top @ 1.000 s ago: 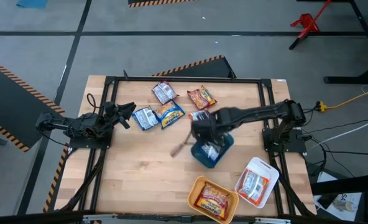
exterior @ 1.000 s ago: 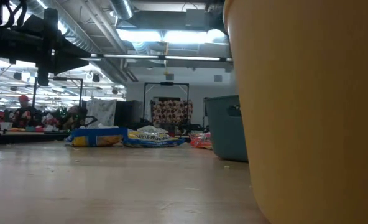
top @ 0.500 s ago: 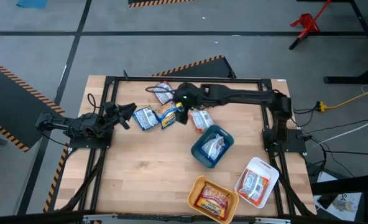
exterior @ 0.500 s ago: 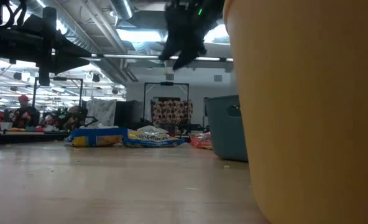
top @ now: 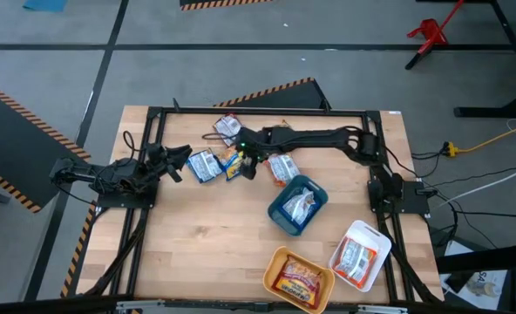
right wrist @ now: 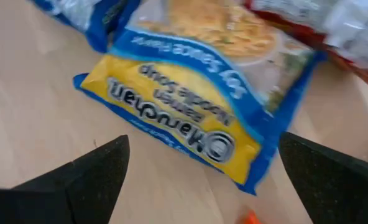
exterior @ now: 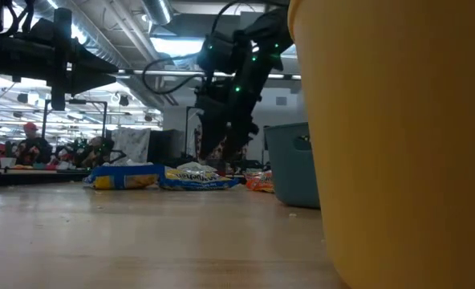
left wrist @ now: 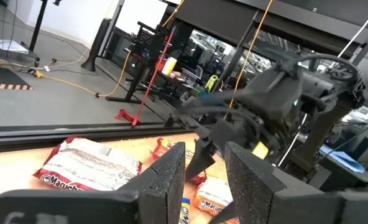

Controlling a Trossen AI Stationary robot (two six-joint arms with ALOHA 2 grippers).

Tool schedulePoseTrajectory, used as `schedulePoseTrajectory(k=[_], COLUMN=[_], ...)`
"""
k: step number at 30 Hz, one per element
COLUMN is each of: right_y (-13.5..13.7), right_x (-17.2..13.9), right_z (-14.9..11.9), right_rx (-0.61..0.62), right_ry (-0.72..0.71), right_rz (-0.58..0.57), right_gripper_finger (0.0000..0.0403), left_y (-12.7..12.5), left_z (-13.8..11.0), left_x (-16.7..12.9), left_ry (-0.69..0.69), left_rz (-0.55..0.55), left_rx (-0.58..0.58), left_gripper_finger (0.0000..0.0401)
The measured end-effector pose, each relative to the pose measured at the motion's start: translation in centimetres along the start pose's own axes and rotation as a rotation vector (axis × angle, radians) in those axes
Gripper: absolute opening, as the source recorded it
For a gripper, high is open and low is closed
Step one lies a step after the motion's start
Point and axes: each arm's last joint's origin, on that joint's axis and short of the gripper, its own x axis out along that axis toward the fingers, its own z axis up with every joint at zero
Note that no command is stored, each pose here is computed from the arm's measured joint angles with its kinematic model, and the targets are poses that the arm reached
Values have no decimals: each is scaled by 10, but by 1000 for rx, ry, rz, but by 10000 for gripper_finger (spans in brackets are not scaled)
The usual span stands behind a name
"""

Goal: Sort Maruchan noodles
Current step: Put the right blue noodle pack into the green bin

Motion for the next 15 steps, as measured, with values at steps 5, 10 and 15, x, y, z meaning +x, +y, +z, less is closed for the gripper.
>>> schedulePoseTrajectory(k=[5,10,15], right_y=[0,-1,-5], right_x=[21,34,38], right_z=[-8,-13,-14], right_rx=[-67,-49,-20], right_ry=[50,80,86], right_rz=[0,-10,-15], right_gripper_finger=[395,395,383], left_y=[0,0,0], left_z=[0,0,0], left_x=[0,0,0], left_ry=[-1,-3,-3], left_rz=[2,6,7], left_rx=[0,1,5], left_gripper_finger=[108,108,108])
